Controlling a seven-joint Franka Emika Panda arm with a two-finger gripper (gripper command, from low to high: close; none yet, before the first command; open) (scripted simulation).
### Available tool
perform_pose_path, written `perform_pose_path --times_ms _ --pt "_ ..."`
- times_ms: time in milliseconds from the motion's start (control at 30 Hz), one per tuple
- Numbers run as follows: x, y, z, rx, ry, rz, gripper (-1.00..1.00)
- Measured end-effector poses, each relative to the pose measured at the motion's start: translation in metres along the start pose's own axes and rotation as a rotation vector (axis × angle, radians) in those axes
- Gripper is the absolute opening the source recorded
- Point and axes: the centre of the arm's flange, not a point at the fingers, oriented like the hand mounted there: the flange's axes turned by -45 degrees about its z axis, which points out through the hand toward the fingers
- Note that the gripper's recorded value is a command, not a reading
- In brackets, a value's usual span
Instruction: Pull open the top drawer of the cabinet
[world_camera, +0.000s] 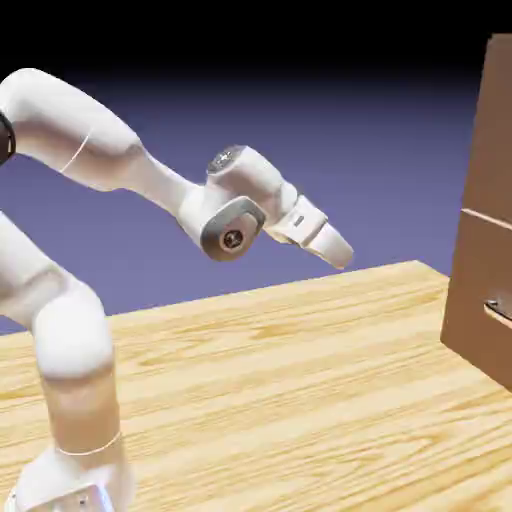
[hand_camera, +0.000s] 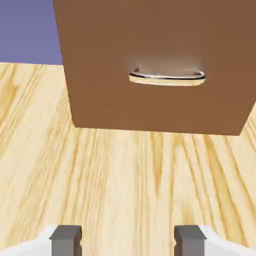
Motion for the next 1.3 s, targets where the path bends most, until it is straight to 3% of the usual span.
perform_pose_path --times_ms 600,1300 --pt "0.166 0.075 0.034 0.114 0.236 0.613 0.00" --pt "0.271 0.105 0.110 0.352 0.506 1.213 0.00"
